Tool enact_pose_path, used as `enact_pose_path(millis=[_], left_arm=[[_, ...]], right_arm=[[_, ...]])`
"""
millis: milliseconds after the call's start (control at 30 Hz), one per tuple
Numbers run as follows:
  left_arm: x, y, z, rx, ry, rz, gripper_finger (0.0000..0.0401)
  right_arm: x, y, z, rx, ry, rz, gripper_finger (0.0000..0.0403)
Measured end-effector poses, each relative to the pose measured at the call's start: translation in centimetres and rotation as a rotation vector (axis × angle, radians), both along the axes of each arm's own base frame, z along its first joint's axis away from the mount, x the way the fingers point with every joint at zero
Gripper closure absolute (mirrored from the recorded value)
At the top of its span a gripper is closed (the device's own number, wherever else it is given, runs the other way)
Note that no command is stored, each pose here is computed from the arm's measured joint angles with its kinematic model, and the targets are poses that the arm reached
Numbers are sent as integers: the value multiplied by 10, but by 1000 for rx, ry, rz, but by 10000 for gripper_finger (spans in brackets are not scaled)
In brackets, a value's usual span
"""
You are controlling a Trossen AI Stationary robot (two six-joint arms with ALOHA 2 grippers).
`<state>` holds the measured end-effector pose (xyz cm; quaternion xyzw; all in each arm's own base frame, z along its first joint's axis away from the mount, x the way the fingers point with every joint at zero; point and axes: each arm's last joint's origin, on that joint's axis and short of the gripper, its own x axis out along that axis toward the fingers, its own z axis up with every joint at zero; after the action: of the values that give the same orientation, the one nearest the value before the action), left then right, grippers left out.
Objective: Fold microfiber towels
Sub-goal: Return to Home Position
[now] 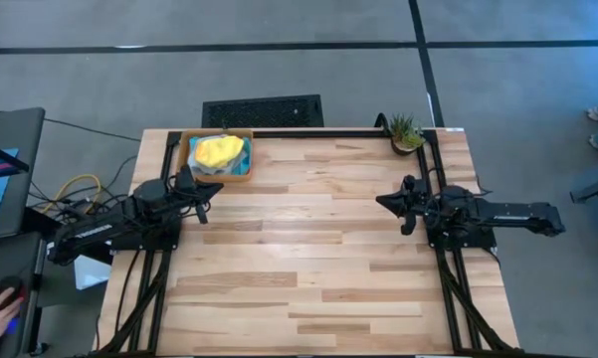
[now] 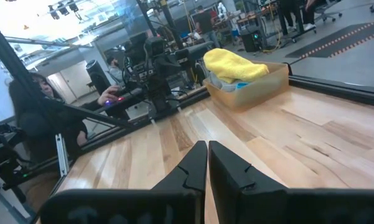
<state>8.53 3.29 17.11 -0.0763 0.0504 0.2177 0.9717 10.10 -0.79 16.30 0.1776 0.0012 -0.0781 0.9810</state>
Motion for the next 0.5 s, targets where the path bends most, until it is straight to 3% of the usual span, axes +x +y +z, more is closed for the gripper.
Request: enact_pose_path(millis=[500], left_arm=[[0,0,0,-2,0,1,401]], right_arm=[[0,0,0,0,0,0,362]])
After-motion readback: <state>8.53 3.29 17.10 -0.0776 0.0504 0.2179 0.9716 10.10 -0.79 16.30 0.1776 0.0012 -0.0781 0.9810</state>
